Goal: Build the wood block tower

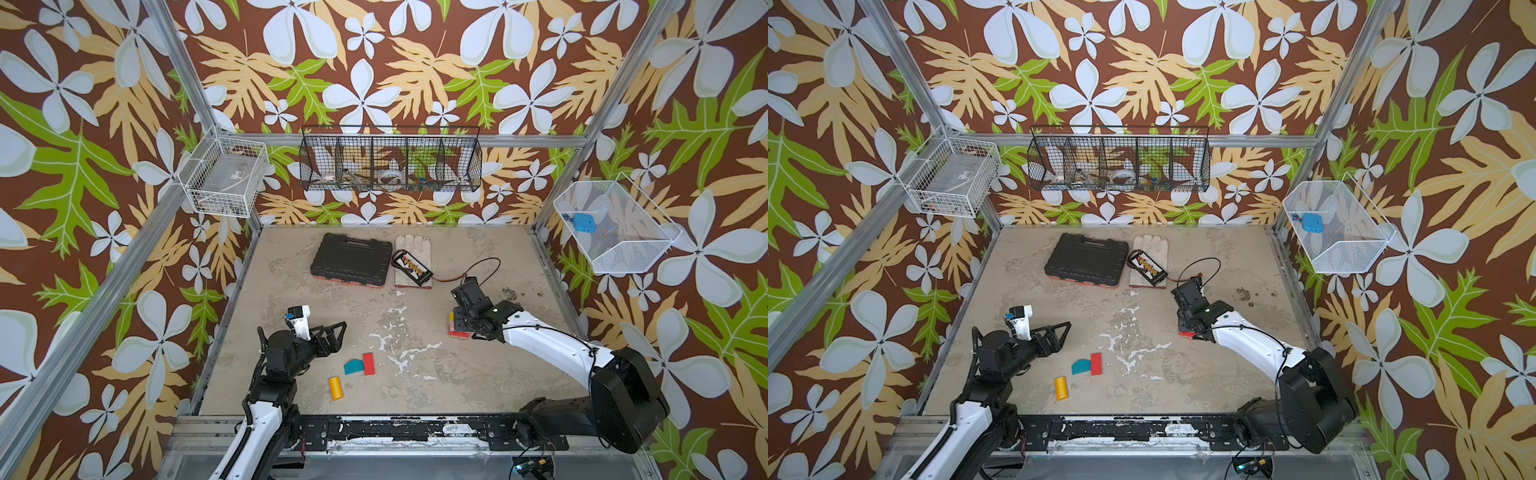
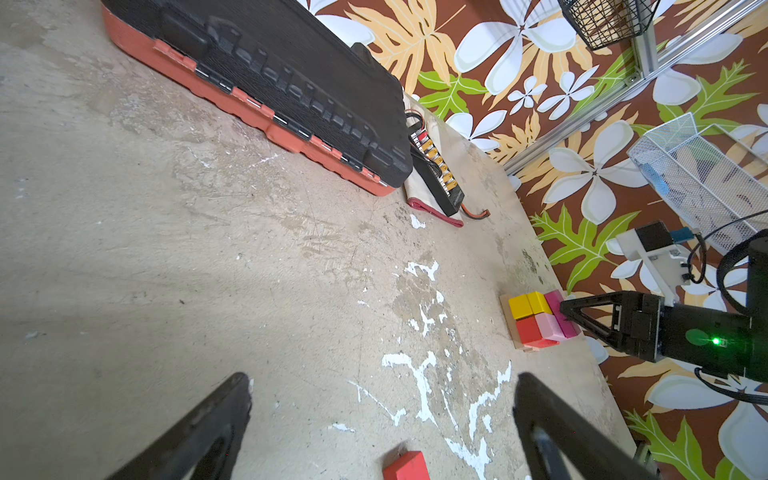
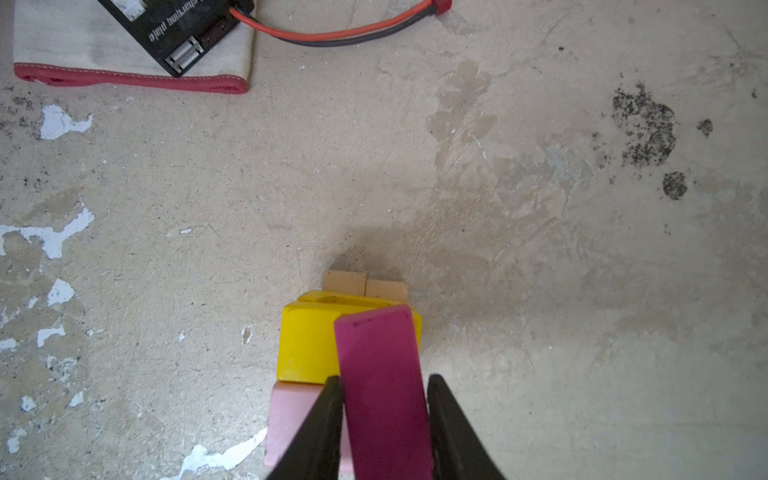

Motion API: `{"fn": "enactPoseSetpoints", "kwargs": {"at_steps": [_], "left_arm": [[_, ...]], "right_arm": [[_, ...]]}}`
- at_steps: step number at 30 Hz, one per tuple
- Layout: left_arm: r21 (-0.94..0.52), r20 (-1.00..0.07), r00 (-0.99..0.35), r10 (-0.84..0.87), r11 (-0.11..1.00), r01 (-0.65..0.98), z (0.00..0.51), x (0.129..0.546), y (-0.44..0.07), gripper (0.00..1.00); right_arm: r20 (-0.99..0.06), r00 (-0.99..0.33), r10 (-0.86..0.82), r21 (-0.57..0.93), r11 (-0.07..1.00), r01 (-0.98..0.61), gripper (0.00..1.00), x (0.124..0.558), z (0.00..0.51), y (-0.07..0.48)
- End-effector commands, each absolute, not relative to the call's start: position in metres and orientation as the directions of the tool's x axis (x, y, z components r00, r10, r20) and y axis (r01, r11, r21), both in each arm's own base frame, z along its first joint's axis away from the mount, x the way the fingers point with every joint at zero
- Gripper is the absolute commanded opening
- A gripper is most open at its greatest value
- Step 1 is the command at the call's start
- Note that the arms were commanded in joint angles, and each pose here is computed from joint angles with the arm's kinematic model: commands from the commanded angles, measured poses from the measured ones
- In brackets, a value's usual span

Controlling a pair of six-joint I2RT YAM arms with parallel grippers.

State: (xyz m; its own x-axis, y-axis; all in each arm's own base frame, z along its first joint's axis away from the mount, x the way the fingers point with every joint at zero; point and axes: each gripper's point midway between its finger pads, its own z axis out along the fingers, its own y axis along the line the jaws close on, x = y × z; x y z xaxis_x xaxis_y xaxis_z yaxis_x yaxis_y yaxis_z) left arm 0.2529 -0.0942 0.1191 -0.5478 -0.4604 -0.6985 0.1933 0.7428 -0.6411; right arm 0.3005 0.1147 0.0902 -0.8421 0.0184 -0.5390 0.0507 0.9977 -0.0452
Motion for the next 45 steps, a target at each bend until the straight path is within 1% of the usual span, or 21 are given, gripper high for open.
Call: {"fn": "enactPoseSetpoints", "kwargs": {"at_steps": [1, 8, 23, 24, 26, 28, 33, 36, 38, 45], "left_arm": [[-0.642, -0.71, -0.527, -0.466, 0.736, 0.214, 0.127, 0.255, -0.095, 1.0], [-0.642, -0.711, -0.527, -0.466, 0.736, 0.215, 0.127, 0.255, -0.095, 1.0], [-0.641, -0.711, -0.526, -0.466, 0.737, 0.214, 0.127, 0.255, -0.095, 1.0], [-0.641, -0.712, -0.525, -0.467, 0.737, 0.214, 0.127, 0.255, -0.095, 1.0], [-0.641, -0.712, -0.525, -0.467, 0.737, 0.215, 0.127, 0.255, -0.095, 1.0], [-0.642, -0.711, -0.526, -0.466, 0.736, 0.216, 0.127, 0.255, -0.095, 1.0], [-0.642, -0.712, -0.526, -0.466, 0.736, 0.216, 0.127, 0.255, -0.095, 1.0], [-0.642, -0.711, -0.526, -0.467, 0.736, 0.215, 0.127, 0.255, -0.095, 1.0], [-0.642, -0.712, -0.526, -0.466, 0.736, 0.217, 0.127, 0.255, -0.095, 1.0], [-0.642, -0.711, -0.525, -0.467, 0.737, 0.214, 0.127, 0.255, -0.094, 1.0]], "right_arm": [[-0.549, -0.835, 0.023, -0.053, 0.997, 0.062, 0.32, 0.303, 0.093, 0.112], [-0.55, -0.835, 0.025, -0.049, 0.997, 0.062, 0.28, 0.303, 0.093, 0.113], [-0.558, -0.828, 0.05, -0.002, 0.998, 0.061, 0.26, 0.3, 0.097, 0.117], [-0.558, -0.828, 0.05, -0.001, 0.998, 0.061, 0.27, 0.3, 0.097, 0.117], [-0.559, -0.828, 0.048, -0.002, 0.998, 0.059, 0.33, 0.3, 0.098, 0.118], [-0.563, -0.825, 0.049, -0.007, 0.998, 0.064, 0.36, 0.3, 0.1, 0.116], [-0.585, -0.809, 0.056, -0.023, 0.996, 0.085, 0.41, 0.3, 0.107, 0.109], [-0.587, -0.807, 0.064, -0.025, 0.995, 0.097, 0.47, 0.3, 0.106, 0.105], [-0.58, -0.811, 0.071, -0.013, 0.995, 0.096, 0.53, 0.3, 0.104, 0.104], [-0.559, -0.826, 0.075, 0.022, 0.997, 0.076, 0.54, 0.3, 0.096, 0.109]]}}
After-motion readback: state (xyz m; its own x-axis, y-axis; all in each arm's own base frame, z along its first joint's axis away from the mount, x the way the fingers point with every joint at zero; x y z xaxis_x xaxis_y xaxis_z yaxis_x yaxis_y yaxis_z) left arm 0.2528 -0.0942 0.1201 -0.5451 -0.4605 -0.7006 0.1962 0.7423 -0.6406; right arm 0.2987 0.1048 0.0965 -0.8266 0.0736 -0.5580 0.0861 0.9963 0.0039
